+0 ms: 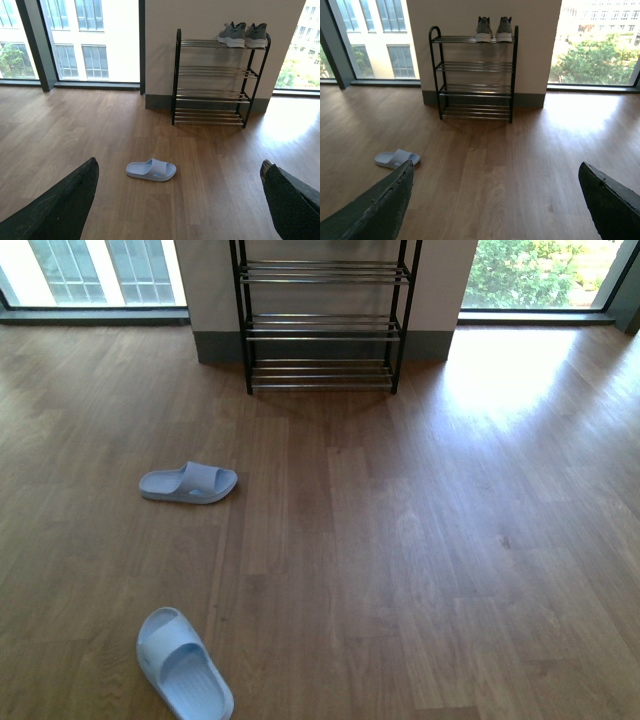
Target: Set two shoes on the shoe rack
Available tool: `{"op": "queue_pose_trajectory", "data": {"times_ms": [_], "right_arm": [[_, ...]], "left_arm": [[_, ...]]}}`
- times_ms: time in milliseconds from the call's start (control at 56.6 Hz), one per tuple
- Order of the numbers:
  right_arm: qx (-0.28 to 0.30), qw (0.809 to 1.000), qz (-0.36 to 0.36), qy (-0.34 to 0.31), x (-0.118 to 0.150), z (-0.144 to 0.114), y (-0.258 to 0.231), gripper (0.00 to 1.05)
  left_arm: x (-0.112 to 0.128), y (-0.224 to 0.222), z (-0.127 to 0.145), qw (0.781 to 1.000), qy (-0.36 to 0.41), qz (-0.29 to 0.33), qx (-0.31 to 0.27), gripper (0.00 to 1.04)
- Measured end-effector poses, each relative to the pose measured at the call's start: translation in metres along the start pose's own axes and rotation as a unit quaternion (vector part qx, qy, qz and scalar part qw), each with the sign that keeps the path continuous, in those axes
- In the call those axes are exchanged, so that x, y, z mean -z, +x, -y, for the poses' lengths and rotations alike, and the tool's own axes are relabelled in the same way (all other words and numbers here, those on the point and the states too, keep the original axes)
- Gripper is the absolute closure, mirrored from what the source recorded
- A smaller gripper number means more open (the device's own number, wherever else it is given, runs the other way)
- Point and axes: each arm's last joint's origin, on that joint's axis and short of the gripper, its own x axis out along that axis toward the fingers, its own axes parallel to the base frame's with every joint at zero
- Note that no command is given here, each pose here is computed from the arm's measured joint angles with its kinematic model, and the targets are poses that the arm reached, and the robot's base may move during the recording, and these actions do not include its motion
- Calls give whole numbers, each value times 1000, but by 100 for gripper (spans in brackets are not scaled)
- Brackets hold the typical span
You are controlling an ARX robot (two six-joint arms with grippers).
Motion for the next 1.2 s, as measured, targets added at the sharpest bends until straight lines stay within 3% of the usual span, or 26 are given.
{"op": "queue_pose_trajectory", "data": {"times_ms": [1202], "right_arm": [[-2, 1000, 0, 0, 0, 0, 0, 9]], "left_arm": [[0, 0, 0, 1000, 0, 0, 0, 9]]}}
